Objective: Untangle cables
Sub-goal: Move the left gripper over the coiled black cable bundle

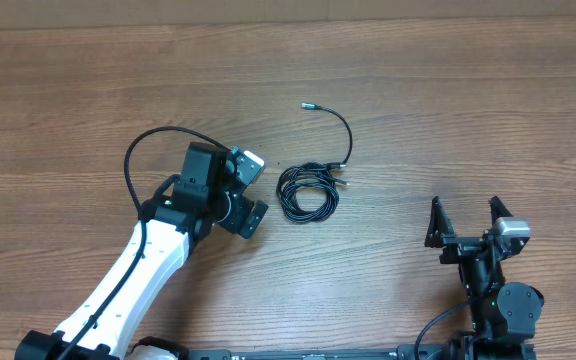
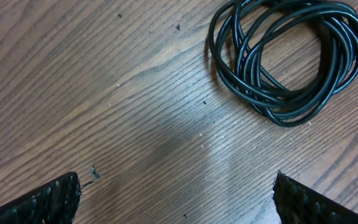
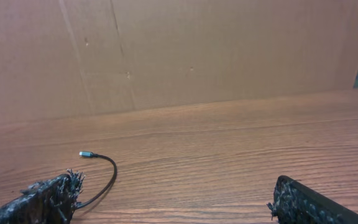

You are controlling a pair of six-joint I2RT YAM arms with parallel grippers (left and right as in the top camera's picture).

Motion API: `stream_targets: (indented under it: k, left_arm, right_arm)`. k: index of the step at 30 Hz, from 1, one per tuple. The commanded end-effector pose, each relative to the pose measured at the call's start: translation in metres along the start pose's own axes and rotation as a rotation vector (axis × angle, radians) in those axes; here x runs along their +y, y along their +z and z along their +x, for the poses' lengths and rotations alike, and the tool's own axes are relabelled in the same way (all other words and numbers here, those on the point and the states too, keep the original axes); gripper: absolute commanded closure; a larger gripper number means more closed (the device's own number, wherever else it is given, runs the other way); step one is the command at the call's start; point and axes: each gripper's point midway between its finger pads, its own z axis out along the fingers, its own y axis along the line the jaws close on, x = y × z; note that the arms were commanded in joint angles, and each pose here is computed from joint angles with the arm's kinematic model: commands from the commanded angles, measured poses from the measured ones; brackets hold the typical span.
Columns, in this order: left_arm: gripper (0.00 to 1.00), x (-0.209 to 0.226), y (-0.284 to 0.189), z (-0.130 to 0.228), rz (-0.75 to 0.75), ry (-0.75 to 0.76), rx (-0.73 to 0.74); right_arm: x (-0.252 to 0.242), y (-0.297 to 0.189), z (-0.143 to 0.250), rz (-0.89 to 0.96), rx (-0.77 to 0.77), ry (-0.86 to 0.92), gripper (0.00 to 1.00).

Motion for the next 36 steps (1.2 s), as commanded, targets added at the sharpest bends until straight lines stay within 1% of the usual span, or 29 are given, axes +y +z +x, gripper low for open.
stream_targets:
  k: [1,8,22,28,36]
  left_arm:
    - [0.01,-0.002,-0.004,-0.014,0.000,0.031,-0.017]
    - [0.01,-0.002,0.004,-0.014,0.014,0.021,0.022]
    - [0.00,-0.021,0.041,-0.014,0.091,0.046,0.219]
    - [0.01,-0.028,0.045,-0.020,0.139,0.039,0.195]
    - [0.00,-0.028,0.046,-0.024,0.137,0.040,0.178]
  right_arm:
    - [-0.003,0.000,0.002,0.013,-0.003,-0.001,0.00]
    - [-0.003,0.000,0.002,0.013,-0.004,-0.001,0.00]
    - [-0.003,0.000,0.002,0.013,-0.004,-0.001,0.00]
    - [-0.003,0.000,0.002,0.013,-0.003,-0.001,0.00]
    - [-0.003,0.000,0.002,0.013,-0.004,-0.001,0.00]
